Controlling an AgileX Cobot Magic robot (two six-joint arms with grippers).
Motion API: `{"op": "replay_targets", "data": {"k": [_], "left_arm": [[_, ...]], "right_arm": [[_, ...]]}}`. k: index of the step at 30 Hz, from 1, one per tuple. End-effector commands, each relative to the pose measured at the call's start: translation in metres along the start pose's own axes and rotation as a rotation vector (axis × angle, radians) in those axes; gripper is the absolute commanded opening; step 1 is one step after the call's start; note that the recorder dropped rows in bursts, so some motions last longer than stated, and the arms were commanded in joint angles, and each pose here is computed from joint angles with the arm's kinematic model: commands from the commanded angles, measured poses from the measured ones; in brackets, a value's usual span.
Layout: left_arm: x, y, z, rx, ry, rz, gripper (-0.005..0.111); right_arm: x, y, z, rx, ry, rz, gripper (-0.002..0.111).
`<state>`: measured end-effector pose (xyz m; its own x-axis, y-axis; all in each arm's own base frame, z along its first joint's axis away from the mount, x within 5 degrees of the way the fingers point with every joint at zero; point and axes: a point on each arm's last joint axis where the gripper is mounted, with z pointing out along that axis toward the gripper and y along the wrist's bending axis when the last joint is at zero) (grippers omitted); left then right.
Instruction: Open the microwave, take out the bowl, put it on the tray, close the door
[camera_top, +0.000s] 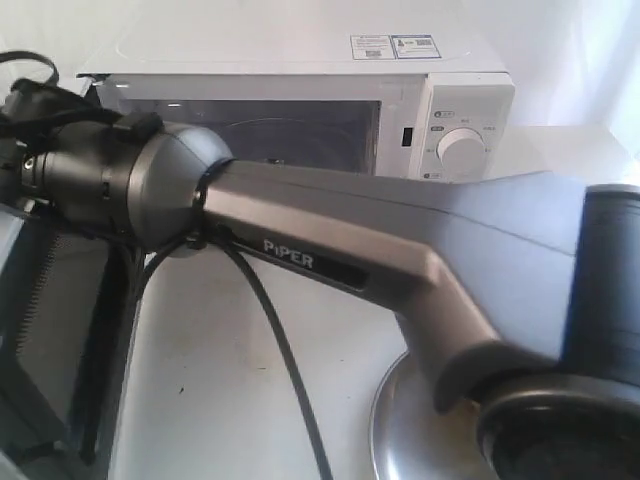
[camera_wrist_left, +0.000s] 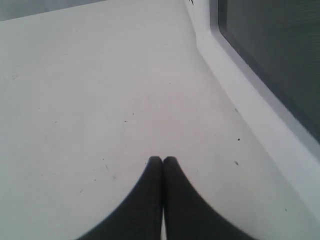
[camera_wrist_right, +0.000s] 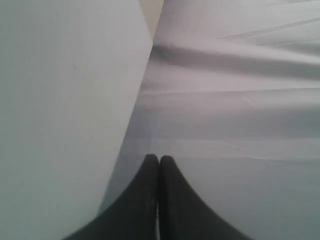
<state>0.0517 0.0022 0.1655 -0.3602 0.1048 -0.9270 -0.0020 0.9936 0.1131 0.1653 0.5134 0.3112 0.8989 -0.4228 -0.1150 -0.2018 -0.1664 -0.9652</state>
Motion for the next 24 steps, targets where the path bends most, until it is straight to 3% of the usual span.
{"op": "replay_targets", "data": {"k": [1, 5, 9, 12, 15, 24], "left_arm": [[-0.001, 0.000, 0.000, 0.003, -0.003, -0.004, 0.000], [-0.001, 0.000, 0.000, 0.003, -0.003, -0.004, 0.000], [-0.001, 0.000, 0.000, 0.003, -0.003, -0.004, 0.000], [-0.001, 0.000, 0.000, 0.003, -0.003, -0.004, 0.000], [-0.001, 0.000, 0.000, 0.003, -0.003, -0.004, 0.000], [-0.001, 0.000, 0.000, 0.003, -0.003, -0.004, 0.000]], "right_arm": [[0.022, -0.034, -0.030, -0.028, 0.250, -0.243, 0.000], [0.059, -0.054, -0.055, -0.013, 0.623, -0.302, 0.000], [0.098, -0.067, -0.075, 0.108, 0.898, -0.136, 0.000], [0.116, -0.072, -0.084, 0.168, 0.930, 0.060, 0.000], [0.131, -0.072, -0.086, 0.199, 0.951, 0.164, 0.000], [0.168, -0.037, -0.078, 0.044, 0.987, 0.353, 0.000]]}}
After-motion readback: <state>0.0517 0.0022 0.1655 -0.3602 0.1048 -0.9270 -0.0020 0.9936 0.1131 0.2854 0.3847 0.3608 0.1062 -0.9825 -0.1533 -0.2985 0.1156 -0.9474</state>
